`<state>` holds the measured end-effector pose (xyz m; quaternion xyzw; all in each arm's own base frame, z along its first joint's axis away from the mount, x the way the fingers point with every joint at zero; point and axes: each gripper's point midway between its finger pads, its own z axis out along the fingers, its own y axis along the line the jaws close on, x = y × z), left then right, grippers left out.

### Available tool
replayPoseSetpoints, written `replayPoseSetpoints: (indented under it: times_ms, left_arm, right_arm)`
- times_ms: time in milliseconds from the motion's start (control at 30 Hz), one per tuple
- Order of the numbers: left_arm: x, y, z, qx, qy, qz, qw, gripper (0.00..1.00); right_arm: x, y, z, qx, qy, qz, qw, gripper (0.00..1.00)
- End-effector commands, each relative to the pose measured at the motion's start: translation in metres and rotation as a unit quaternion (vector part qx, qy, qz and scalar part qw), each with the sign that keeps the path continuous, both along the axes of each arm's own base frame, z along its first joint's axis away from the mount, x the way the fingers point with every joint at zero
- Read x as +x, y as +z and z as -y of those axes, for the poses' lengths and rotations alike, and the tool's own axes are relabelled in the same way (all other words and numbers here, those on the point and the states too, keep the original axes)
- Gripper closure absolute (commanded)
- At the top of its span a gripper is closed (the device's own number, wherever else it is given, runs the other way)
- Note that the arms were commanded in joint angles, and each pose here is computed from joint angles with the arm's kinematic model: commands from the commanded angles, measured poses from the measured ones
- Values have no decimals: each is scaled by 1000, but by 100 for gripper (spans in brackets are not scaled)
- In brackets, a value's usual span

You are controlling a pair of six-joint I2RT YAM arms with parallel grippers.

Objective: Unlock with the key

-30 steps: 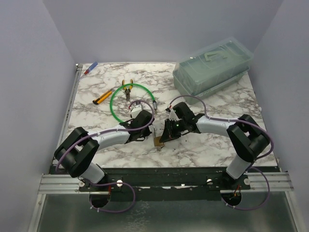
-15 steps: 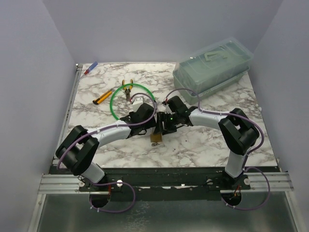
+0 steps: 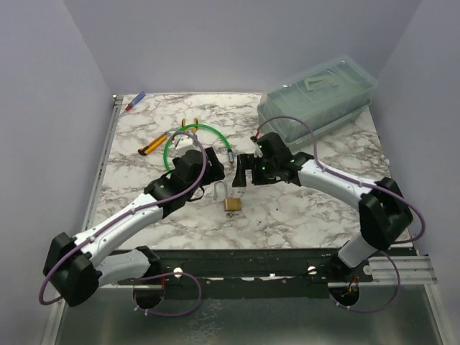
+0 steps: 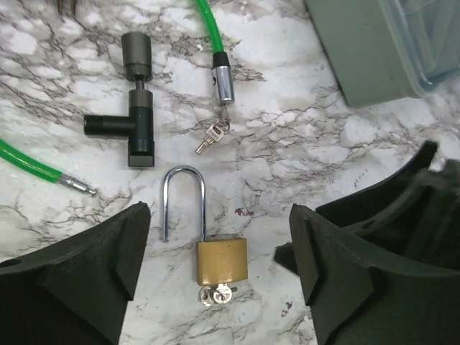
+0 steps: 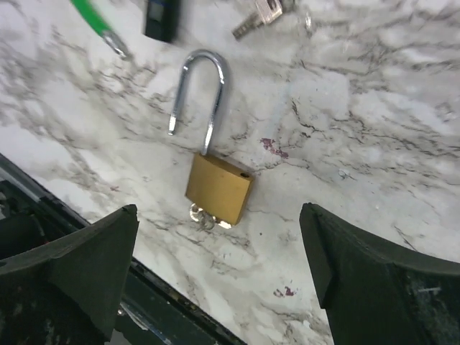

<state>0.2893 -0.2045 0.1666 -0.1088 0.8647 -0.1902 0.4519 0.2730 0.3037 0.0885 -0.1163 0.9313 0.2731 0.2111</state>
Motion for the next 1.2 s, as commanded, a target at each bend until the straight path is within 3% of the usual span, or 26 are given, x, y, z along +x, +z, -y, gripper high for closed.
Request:
replayPoseSetpoints:
  times_ms: [0,167,267,433,600,1167]
  left_arm:
    - [-16,36,-19,15,-16,39,999,10]
    - [-29,74,-40,16,-17,84,996,7]
    - [-37,101,-58,24,-6,120,993,7]
    - [-49,131,-97,71,23,172,982,7]
    - [-53,113,-129,138,60,179,972,6]
    - [-52,97,-121,147,39,162,975,3]
  right_arm:
    - [15,69,15,21,-28,118,992,0]
    - [15,128,42,62,-67,240,967,0]
    - [14,149,63,61,-110,266,956,0]
    - [-6,167,70,98,-100,285,948,0]
    - [-21,168,82,146,-117,308,933,0]
    - [-34,156,94,177,-131,324,920,0]
